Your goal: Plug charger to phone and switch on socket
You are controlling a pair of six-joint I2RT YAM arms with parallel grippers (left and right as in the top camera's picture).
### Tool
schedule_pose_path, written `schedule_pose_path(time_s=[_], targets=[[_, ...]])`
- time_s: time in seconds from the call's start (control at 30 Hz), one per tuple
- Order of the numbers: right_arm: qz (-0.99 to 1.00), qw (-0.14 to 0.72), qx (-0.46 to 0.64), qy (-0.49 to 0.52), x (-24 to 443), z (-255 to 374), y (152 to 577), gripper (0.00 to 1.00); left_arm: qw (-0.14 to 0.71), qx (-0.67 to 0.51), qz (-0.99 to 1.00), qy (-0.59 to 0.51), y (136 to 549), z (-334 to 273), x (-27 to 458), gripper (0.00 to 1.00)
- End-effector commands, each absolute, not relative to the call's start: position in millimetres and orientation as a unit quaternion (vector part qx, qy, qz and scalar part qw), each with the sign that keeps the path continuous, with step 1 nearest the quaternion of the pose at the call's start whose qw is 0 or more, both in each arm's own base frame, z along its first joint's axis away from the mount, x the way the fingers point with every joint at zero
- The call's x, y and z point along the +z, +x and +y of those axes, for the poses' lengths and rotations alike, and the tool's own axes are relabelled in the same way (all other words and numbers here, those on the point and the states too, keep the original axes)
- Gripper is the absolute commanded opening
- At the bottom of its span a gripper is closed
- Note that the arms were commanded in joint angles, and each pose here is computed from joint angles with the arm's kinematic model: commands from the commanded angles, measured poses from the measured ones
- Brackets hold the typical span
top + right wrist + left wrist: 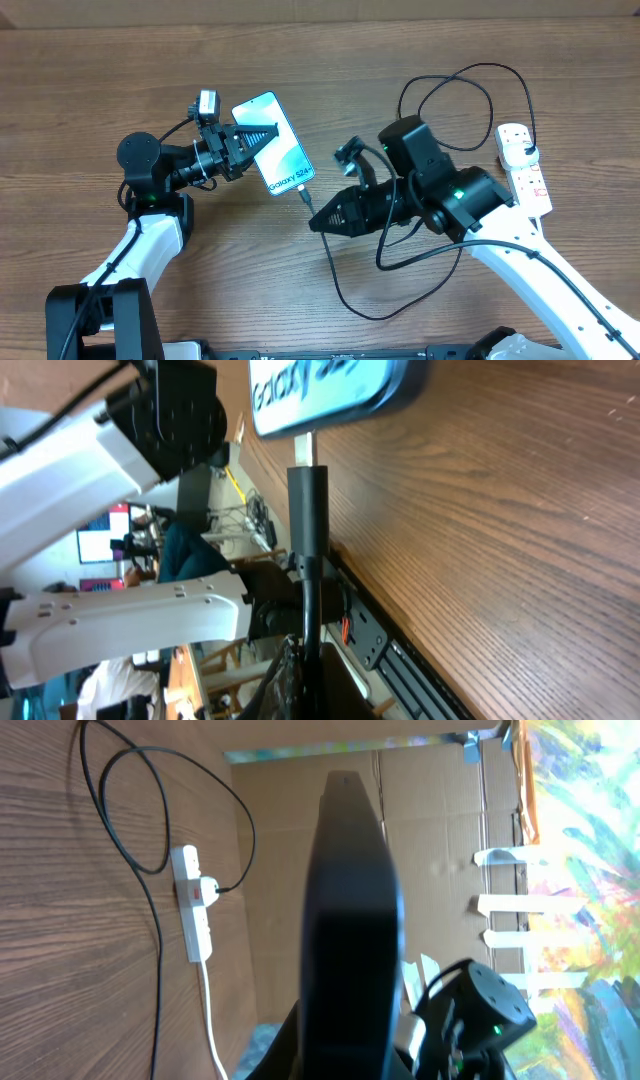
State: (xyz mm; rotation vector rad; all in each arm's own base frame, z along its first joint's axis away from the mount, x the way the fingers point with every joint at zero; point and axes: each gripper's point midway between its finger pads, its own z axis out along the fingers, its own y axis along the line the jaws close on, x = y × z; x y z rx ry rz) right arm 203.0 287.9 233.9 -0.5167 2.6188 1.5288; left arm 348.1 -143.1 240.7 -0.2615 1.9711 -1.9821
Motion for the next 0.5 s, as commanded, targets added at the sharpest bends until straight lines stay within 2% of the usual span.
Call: schedule_pose_path(time_s=[0.0, 0.47], targets=[[0.837, 0.042, 0.516, -0.177, 251.3, 288.0, 202.3, 0.04, 0.164, -0.701, 0.689, -0.082, 347.6, -144.5, 252.5, 0.04], [0.836, 0.037, 0.517, -0.181, 250.9, 289.8, 198.7, 0.04, 0.161, -0.703, 0.684, -0.11, 353.2, -142.3, 253.2, 0.04]])
